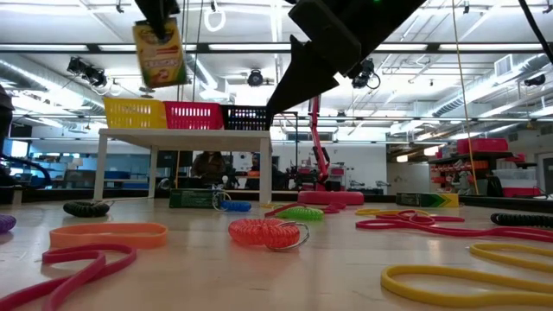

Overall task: Pick & Place Office Desk Supplies
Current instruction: Put the crayon box into the red bin on the shelf

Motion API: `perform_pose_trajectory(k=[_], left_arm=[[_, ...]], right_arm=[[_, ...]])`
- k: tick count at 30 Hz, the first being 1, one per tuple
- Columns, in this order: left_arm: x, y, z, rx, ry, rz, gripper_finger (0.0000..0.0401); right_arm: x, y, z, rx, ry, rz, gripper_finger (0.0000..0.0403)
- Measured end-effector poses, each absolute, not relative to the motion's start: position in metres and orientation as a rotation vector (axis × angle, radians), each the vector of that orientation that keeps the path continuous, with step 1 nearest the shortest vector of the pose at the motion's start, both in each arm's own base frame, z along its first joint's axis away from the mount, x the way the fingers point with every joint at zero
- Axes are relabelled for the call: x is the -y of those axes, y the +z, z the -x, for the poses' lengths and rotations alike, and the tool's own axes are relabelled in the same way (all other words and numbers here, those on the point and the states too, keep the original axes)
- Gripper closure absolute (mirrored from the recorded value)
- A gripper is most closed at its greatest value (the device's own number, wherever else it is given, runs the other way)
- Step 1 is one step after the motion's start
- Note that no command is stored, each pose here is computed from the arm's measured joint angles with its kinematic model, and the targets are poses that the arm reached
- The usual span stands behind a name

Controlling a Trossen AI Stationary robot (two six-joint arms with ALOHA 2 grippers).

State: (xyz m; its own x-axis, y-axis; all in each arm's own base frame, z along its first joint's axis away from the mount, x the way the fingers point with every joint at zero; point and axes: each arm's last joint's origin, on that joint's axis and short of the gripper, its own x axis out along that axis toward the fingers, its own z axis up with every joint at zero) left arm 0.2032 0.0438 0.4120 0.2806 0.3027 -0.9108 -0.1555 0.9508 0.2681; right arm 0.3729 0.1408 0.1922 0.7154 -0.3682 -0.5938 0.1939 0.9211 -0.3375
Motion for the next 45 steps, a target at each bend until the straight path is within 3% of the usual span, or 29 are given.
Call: perform_pose_trajectory(k=[9,21,45], left_arm=[[-0.114,0.434,-0.217,-1.266,0.393,-0.207,0.0310],[-0.191,0.390,-0.253,-1.512,0.353,-0.307,0.0310],[-0.221,0.372,-0.257,-1.458,0.263,-0.227,0.0311]], right_arm=[[-0.141,0.192,-0.373,-0.710,-0.303,0.263,0.0359],[-0.142,0.192,-0.373,-0.721,-0.272,0.250,0.0359],[-0.142,0.192,-0.373,-0.721,-0.261,0.249,0.0359]])
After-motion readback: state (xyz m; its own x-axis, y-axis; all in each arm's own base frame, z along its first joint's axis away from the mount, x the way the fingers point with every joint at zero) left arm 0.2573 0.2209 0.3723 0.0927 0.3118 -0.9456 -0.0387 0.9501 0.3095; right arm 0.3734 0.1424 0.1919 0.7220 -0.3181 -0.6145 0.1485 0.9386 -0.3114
